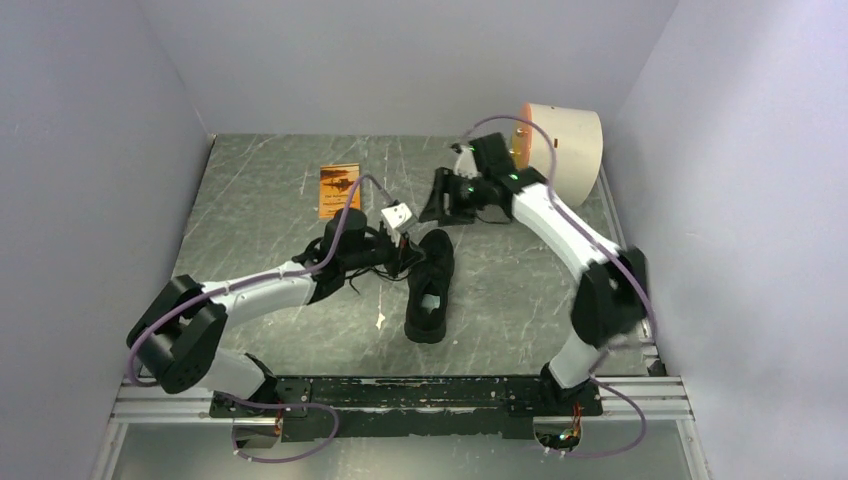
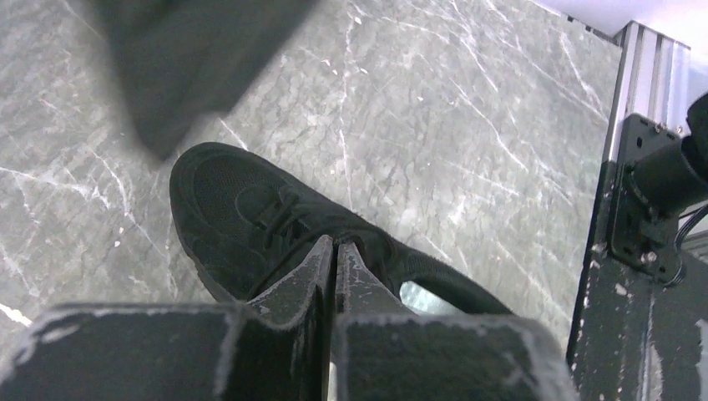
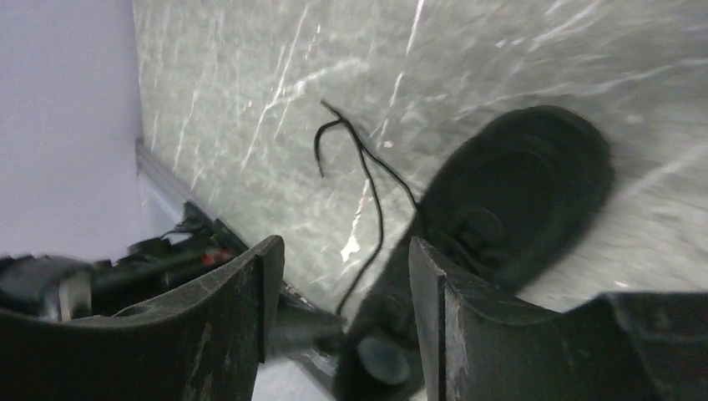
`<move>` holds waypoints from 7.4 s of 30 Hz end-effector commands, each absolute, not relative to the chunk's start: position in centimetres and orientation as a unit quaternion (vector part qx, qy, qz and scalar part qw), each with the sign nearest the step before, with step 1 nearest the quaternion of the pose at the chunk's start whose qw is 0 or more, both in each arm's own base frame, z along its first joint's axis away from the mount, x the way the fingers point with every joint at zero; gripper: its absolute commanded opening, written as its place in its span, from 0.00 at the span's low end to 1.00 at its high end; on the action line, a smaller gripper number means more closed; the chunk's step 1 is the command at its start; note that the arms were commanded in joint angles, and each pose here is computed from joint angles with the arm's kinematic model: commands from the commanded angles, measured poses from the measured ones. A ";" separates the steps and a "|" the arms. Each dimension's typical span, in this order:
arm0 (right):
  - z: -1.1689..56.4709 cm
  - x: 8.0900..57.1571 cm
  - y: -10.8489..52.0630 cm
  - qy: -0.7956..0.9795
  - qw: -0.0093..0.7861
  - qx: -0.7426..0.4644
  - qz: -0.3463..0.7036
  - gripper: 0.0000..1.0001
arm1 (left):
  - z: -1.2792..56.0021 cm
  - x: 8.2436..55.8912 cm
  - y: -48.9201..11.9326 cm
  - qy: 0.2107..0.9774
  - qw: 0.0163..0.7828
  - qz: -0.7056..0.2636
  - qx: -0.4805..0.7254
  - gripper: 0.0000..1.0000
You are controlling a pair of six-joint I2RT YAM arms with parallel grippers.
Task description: Tie the shoes
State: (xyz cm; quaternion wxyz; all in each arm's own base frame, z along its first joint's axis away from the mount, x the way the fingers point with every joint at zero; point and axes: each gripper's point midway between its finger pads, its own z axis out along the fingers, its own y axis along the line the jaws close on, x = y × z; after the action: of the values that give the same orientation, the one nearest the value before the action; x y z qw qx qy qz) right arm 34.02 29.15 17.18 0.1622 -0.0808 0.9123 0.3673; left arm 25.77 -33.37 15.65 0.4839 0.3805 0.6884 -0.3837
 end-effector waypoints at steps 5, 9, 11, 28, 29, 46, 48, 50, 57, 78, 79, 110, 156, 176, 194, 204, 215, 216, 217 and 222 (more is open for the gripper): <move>21.3 28.3 25.9 0.803 0.444 -0.215 0.335 0.58 | 13.0 26.7 -33.8 0.766 0.360 -0.413 0.336 0.05; 22.9 26.1 26.5 0.762 0.496 -0.261 0.325 0.58 | 11.9 27.5 -33.5 0.785 0.325 -0.422 0.316 0.05; 22.7 24.8 27.2 0.756 0.492 -0.291 0.319 0.58 | 11.5 28.0 -33.3 0.795 0.310 -0.421 0.308 0.05; 20.5 18.8 32.5 0.805 0.420 -0.226 0.352 0.54 | 8.8 32.7 -32.0 0.850 0.225 -0.410 0.244 0.05; 19.7 18.6 33.4 0.811 0.414 -0.224 0.347 0.52 | 8.6 32.8 -31.9 0.852 0.217 -0.411 0.241 0.05; 8.3 22.7 44.4 0.834 0.441 -0.260 0.207 0.55 | 7.1 32.7 -30.7 0.870 0.184 -0.393 0.233 0.05; 7.6 23.1 44.5 0.831 0.449 -0.263 0.197 0.56 | 7.0 32.5 -30.5 0.872 0.182 -0.392 0.233 0.05; 6.8 23.7 44.5 0.831 0.454 -0.266 0.181 0.58 | 6.9 32.4 -30.3 0.872 0.179 -0.390 0.234 0.05; 4.2 25.3 44.8 0.830 0.457 -0.274 0.164 0.59 | 6.7 32.2 -30.0 0.873 0.174 -0.388 0.239 0.05; 4.6 24.0 42.5 0.857 0.399 -0.297 0.135 0.00 | 8.1 31.6 -29.7 0.867 0.180 -0.403 0.233 0.05; 5.4 23.7 42.3 0.863 0.389 -0.291 0.140 0.00 | 8.5 31.4 -29.8 0.864 0.182 -0.410 0.229 0.05; 19.0 14.4 17.4 0.980 0.168 -0.102 0.045 0.00 | 17.5 29.4 -32.9 0.810 0.273 -0.479 0.199 0.05; 10.7 23.2 26.8 0.858 0.263 -0.288 0.336 0.41 | 17.9 27.2 -32.3 0.818 0.234 -0.485 0.203 0.05; 12.3 23.0 27.1 0.849 0.282 -0.261 0.362 0.00 | 20.1 27.4 -32.7 0.805 0.248 -0.494 0.214 0.05; 14.2 25.3 23.8 0.878 0.351 -0.134 0.297 0.00 | 17.3 20.0 -31.4 0.806 0.247 -0.464 0.273 0.05; 13.1 25.1 23.6 0.885 0.336 -0.147 0.286 0.00 | 13.8 18.1 -30.1 0.830 0.215 -0.427 0.287 0.09; 11.9 23.0 23.4 0.887 0.309 -0.155 0.305 0.00 | 17.0 20.8 -27.6 0.850 0.288 -0.334 0.286 0.43; 11.9 22.9 23.4 0.888 0.308 -0.153 0.306 0.00 | 17.9 21.2 -27.4 0.849 0.302 -0.330 0.280 0.47; 11.9 22.9 23.4 0.887 0.309 -0.151 0.307 0.00 | 19.0 21.7 -27.3 0.845 0.321 -0.328 0.274 0.52; 11.9 22.5 23.6 0.886 0.303 -0.151 0.318 0.00 | 21.4 24.8 -28.9 0.835 0.347 -0.336 0.264 0.58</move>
State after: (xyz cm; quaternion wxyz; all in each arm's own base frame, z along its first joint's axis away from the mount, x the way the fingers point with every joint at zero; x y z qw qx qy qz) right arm 22.73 23.36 11.30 0.2992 -0.1509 0.8927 0.3015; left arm 22.19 -28.23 19.85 0.3229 0.2748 0.8360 -0.3483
